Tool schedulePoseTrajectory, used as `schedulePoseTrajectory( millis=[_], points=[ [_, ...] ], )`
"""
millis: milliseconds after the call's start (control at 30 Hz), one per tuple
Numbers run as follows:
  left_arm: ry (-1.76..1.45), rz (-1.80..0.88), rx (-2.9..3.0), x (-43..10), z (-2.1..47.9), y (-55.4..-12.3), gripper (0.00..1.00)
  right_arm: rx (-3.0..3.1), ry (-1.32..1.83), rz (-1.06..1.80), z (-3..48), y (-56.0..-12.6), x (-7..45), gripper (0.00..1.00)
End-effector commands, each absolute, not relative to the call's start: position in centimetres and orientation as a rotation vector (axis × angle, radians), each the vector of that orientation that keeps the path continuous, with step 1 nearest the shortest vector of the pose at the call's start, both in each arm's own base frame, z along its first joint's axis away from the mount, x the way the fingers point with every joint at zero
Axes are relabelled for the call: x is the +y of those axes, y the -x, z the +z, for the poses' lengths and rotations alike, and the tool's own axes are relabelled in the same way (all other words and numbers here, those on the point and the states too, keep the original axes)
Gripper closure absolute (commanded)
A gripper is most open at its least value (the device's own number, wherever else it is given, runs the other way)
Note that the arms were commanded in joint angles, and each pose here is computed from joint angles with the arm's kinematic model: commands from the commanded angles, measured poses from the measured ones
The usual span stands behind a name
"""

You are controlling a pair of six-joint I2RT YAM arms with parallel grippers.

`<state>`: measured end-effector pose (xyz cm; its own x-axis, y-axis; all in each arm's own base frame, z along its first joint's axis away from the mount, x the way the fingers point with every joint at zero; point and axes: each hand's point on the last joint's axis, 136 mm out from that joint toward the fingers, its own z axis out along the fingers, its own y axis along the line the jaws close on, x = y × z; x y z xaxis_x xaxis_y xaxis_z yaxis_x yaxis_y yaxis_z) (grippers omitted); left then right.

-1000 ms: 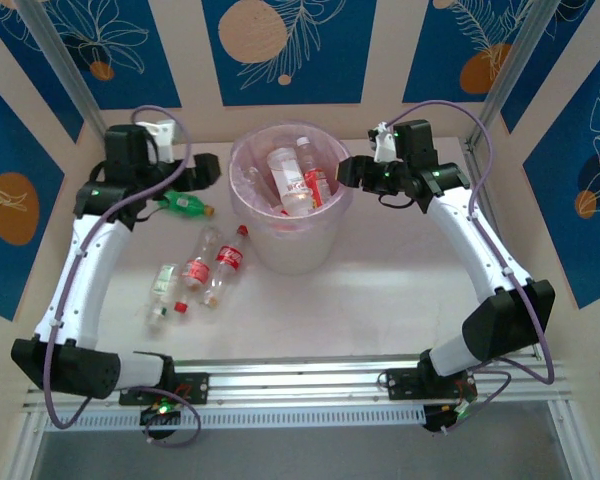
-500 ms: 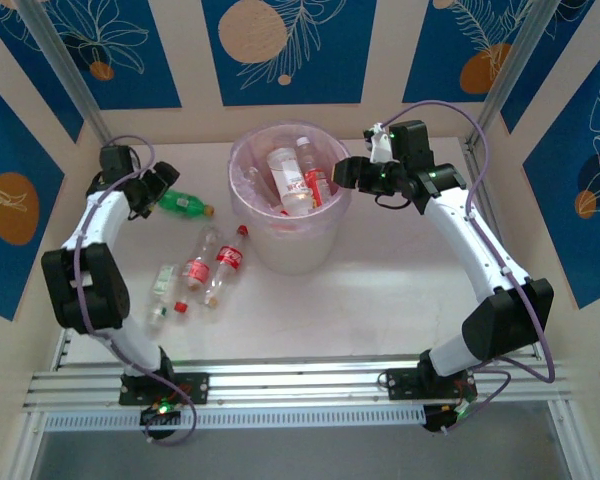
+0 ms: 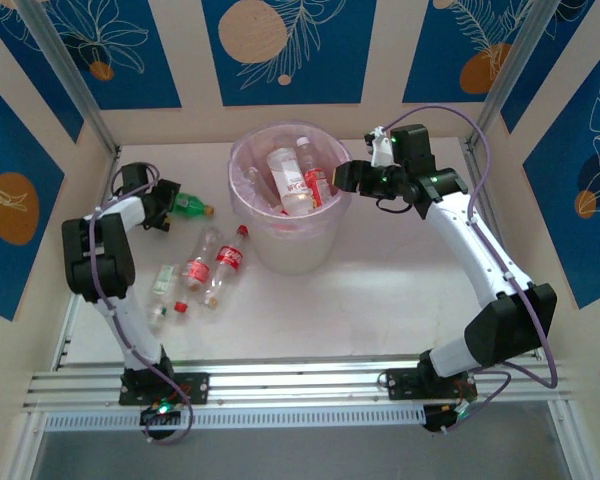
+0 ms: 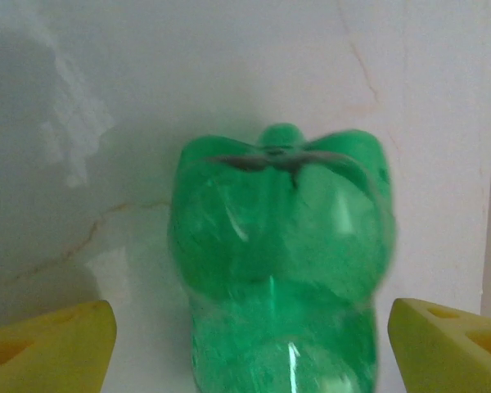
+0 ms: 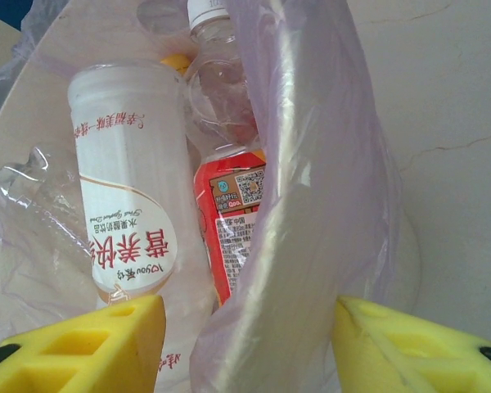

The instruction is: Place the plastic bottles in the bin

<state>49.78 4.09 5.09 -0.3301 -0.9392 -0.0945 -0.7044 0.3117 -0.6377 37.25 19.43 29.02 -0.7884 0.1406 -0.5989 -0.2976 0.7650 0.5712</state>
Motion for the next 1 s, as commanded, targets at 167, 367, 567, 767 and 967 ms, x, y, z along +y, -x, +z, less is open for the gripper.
schedulePoseTrajectory(
  millis=[167,367,567,767,967],
  points=[
    [1.495,-0.711,2.129,3.2,2.4,-50.9,0.22,2.323,0.121,0.876,28.9,-36.5,18.7,0.44],
    [1.516,-0.710,2.123,3.2,1.6,-50.5,0.36,2.327,0.116,0.868,28.9,-36.5,18.6,0.44],
    [1.454,-0.737,2.132,2.8,3.3,-50.7,0.39,2.327,0.111,0.874,29.0,-36.3,18.6,0.44],
    [1.257,-0.751,2.083,2.9,10.9,-51.2,0.40,2.317,0.112,0.879,29.5,-36.0,18.7,0.44],
    [0.990,-0.723,2.019,2.7,21.2,-49.9,0.39,2.318,0.093,0.849,29.5,-35.8,18.3,0.44]
  ],
)
